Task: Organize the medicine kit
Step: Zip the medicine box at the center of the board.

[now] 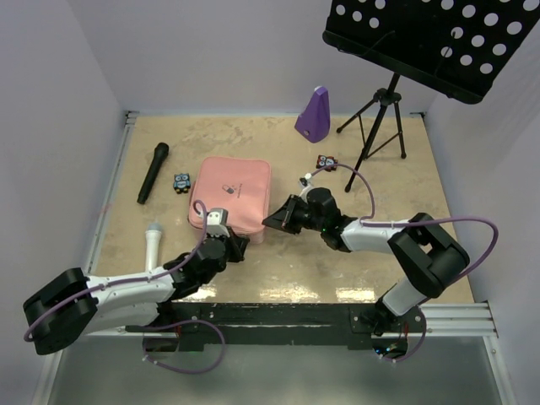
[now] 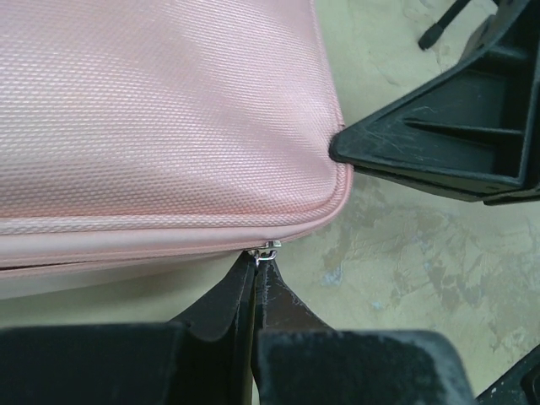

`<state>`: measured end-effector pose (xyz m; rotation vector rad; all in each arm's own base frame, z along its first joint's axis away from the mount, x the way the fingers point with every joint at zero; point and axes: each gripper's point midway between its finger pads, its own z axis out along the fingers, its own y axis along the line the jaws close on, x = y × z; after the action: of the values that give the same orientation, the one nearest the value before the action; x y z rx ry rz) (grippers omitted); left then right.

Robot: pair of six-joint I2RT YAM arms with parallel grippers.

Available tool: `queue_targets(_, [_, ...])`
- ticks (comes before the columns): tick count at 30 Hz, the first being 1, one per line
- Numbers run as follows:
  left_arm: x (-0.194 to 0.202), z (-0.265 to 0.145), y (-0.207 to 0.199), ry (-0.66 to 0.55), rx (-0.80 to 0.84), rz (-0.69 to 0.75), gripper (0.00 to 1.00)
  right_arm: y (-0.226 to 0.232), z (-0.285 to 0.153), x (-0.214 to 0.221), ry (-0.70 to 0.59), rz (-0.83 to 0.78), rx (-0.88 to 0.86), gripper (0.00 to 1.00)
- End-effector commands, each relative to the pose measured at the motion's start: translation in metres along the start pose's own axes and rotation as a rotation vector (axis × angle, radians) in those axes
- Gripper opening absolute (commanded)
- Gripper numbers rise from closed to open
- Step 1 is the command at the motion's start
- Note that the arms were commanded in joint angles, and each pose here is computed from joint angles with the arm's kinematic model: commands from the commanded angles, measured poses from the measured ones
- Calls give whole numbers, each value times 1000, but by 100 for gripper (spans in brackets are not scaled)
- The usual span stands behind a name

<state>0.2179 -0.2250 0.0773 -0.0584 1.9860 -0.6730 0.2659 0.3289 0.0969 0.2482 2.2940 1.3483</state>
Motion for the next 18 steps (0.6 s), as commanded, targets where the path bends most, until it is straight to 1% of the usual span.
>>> queue_targets(1, [8, -9, 61, 0, -229, -24, 0, -1, -10, -28, -105, -37, 15, 0])
queue_targets(6, [4, -13, 78, -13, -284, -89, 0, -4, -19, -34, -126, -47, 28, 0])
queue_targets(9, [3, -13, 80, -15, -293, -95, 0, -14, -27, -37, -140, -54, 55, 0])
queue_targets(13, [3, -12, 78, -13, -292, -95, 0, -26, -45, -53, -185, -61, 85, 0])
queue_targets(15, [2, -12, 76, -13, -280, -90, 0, -25, -51, -62, -210, -98, 96, 0])
queue_targets(16, [1, -11, 75, -13, -275, -83, 0, -20, -52, -63, -211, -127, 79, 0])
queue_targets(18, [1, -9, 70, -9, -252, -70, 0, -7, -49, -51, -147, -152, 2, 2])
